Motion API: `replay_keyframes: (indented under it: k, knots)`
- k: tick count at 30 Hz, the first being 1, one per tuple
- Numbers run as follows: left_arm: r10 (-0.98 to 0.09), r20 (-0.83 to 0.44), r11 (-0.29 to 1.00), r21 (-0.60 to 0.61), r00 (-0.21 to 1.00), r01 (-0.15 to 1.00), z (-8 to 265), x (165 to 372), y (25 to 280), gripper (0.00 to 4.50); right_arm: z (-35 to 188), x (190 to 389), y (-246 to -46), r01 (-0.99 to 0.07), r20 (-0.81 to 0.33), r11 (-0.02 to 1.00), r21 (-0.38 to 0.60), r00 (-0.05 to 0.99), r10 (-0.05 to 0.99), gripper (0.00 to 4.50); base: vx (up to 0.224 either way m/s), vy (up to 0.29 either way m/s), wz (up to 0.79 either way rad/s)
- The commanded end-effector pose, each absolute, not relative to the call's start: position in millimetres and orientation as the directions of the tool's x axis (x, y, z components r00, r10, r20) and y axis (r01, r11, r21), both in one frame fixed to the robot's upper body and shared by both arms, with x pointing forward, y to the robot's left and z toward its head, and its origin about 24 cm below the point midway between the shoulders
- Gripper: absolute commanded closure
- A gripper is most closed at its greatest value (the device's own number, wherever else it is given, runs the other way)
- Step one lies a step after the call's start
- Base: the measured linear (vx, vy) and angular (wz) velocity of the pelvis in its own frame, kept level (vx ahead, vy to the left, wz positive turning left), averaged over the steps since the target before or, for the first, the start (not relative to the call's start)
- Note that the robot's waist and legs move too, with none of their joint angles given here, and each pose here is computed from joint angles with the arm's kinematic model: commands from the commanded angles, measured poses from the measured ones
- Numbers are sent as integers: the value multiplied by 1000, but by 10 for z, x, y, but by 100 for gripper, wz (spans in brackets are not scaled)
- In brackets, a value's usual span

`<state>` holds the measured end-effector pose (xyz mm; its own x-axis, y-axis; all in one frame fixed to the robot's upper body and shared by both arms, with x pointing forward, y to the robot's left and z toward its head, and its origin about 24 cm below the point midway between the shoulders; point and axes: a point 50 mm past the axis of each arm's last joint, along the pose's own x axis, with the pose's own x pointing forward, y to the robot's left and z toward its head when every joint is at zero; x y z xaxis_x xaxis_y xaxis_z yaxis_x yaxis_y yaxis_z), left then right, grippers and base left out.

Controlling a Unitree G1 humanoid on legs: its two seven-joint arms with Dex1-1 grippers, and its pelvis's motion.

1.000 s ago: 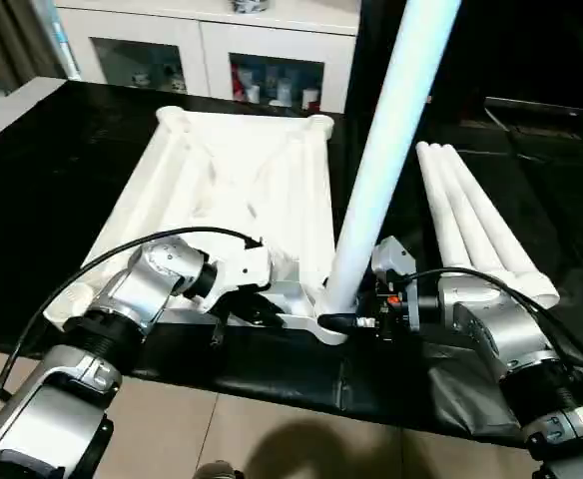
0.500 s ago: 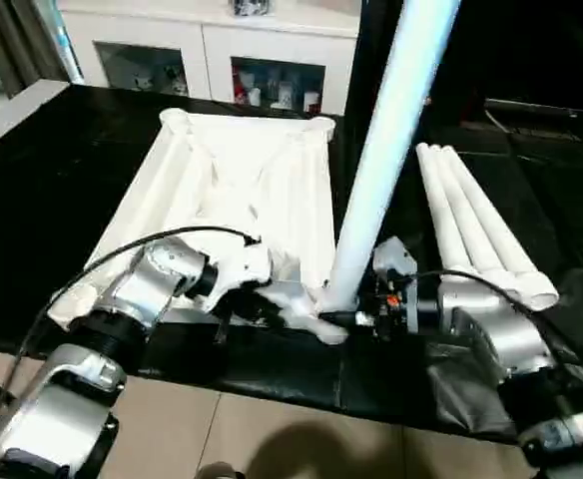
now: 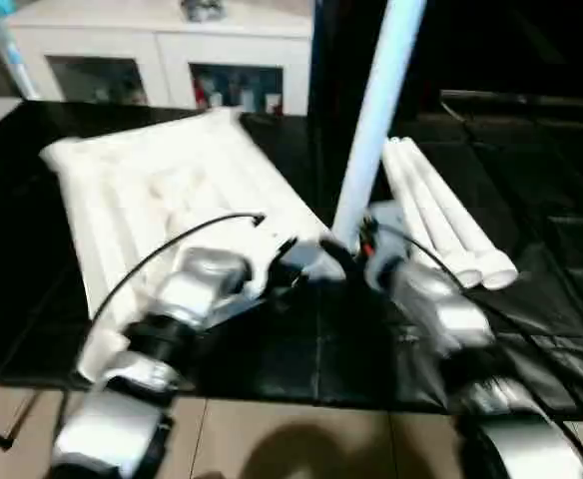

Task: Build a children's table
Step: Rotate leg to tighten

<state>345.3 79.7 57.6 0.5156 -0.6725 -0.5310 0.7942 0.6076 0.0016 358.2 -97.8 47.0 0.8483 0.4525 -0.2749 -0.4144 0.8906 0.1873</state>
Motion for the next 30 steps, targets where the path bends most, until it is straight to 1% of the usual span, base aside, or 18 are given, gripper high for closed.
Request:
replay_keyframes:
  k: [1, 2, 3, 8, 10, 11, 12, 13, 14, 15, 17, 18, 20, 21, 24, 26, 29, 30]
  knots:
    - [-724, -415, 583, 61, 551, 811, 853, 3496, 585, 450, 235, 3431, -660, -476, -356, 840, 259, 762, 541, 174, 0, 0, 0]
    - [-719, -419, 586, 64, 555, 808, 845, 3494, 593, 450, 237, 3432, -656, -480, -352, 839, 258, 761, 544, 140, 0, 0, 0]
    - [-706, -432, 589, 81, 561, 804, 821, 3493, 624, 450, 240, 3435, -664, -481, -345, 839, 256, 765, 544, 119, 0, 0, 0]
    - [-685, -457, 592, 107, 568, 799, 760, 3495, 728, 450, 253, 3438, -779, -502, -314, 838, 215, 777, 546, 70, 0, 0, 0]
    - [-669, -478, 584, 135, 568, 801, 729, 3506, 800, 450, 251, 3419, -881, -528, -302, 825, 199, 768, 564, 56, 0, 0, 0]
    - [-676, -483, 569, 135, 556, 811, 719, 3506, 840, 450, 269, 3396, -986, -556, -275, 806, 203, 757, 592, 47, 0, 0, 0]
    - [-679, -483, 566, 135, 552, 813, 718, 3505, 848, 450, 275, 3390, -1013, -563, -270, 801, 205, 754, 599, 38, 0, 0, 0]
    - [-694, -484, 545, 131, 533, 828, 720, 3501, 877, 450, 301, 3357, -1124, -602, -249, 774, 197, 733, 634, 27, 0, 0, 0]
    - [-697, -484, 540, 131, 529, 832, 720, 3499, 883, 450, 308, 3350, -1146, -610, -244, 768, 193, 728, 640, 18, 0, 0, 0]
    - [-716, -493, 498, 137, 495, 856, 719, 3488, 920, 450, 338, 3304, -1281, -655, -235, 737, 169, 699, 675, 7, 0, 0, 0]
    - [-724, -499, 479, 135, 477, 868, 716, 3482, 942, 450, 361, 3282, -1347, -677, -228, 720, 154, 685, 692, 7, 0, 0, 0]
    - [-735, -505, 450, 135, 452, 883, 715, 3472, 964, 450, 387, 3259, -1419, -698, -226, 702, 142, 668, 709, 7, 0, 0, 0]
    - [-761, -518, 380, 134, 391, 915, 710, 3437, 998, 450, 452, 3224, -1533, -738, -219, 666, 109, 636, 740, 7, 0, 0, 0]
    - [-779, -543, 297, 123, 314, 947, 696, 3388, 1039, 450, 531, 3193, -1622, -782, -211, 617, 84, 592, 778, 7, 0, 0, 0]
    - [-785, -582, 196, 89, 211, 976, 664, 3319, 1093, 450, 601, 3146, -1685, -844, -228, 531, 75, 504, 833, 7, 0, 0, 0]
    - [-776, -617, 116, 61, 128, 991, 629, 3268, 1141, 450, 624, 3098, -1708, -894, -275, 442, 68, 409, 870, 7, 0, 0, 0]
    - [-754, -655, 23, 32, 39, 999, 602, 3227, 1218, 450, 635, 3058, -1695, -941, -339, 333, 53, 297, 893, 7, 0, 0, 0]
    - [-754, -655, 23, 32, 39, 999, 602, 3227, 1218, 450, 635, 3058, -1695, -941, -339, 333, 53, 297, 893, 7, 0, 0, 0]
